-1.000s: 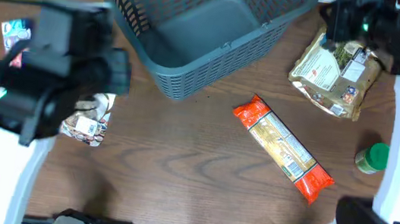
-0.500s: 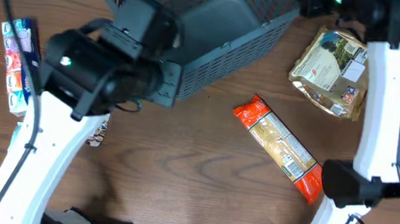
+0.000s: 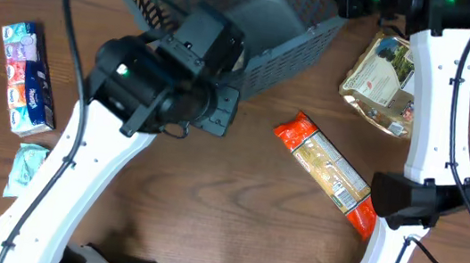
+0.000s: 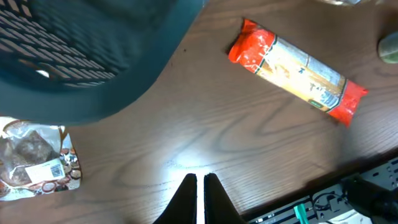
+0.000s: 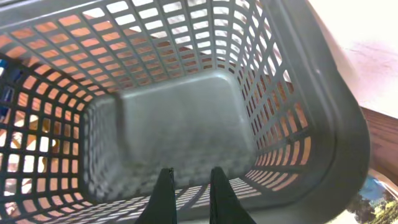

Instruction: Pack container

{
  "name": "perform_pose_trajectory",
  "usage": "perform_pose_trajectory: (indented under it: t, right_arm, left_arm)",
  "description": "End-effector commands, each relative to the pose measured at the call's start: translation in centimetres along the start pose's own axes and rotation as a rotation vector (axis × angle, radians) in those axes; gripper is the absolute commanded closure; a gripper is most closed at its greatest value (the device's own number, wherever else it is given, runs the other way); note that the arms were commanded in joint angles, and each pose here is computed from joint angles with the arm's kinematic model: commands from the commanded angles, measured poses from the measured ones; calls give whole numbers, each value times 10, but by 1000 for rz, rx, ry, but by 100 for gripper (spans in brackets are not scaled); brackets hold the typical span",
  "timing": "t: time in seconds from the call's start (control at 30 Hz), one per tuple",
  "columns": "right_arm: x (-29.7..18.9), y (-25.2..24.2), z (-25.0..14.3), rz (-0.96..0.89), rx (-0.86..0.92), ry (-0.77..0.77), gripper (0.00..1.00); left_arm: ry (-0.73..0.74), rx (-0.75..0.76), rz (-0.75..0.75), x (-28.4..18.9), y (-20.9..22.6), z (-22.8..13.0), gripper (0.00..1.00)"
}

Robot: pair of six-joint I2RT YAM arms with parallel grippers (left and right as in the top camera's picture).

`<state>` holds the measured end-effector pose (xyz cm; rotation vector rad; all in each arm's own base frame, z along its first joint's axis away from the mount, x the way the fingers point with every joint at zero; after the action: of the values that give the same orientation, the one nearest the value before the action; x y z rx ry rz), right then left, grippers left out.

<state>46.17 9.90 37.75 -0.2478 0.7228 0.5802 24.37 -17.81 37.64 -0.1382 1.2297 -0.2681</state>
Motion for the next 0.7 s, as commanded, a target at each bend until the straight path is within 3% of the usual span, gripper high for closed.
perform_pose_trajectory:
  t: [0.0, 0.67]
  right_arm:
    - [15, 0, -3, 6, -25, 24, 99]
    - [68, -9, -33, 54, 20, 166, 99]
  left_arm:
    - [43, 28, 21, 17, -3, 5, 94]
    - [172, 49, 114, 78, 0, 22, 94]
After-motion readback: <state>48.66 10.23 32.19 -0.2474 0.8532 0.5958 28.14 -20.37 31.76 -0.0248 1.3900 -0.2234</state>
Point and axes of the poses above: each gripper's point midway between its finger pads, its own x axis out along the fingers, its own y axis along the line the jaws close on, z = x × y, the point moved 8 cm from there along -x, back along the fingers, and after that the axes turned 14 degrees about -x, right-handed, at the moved point
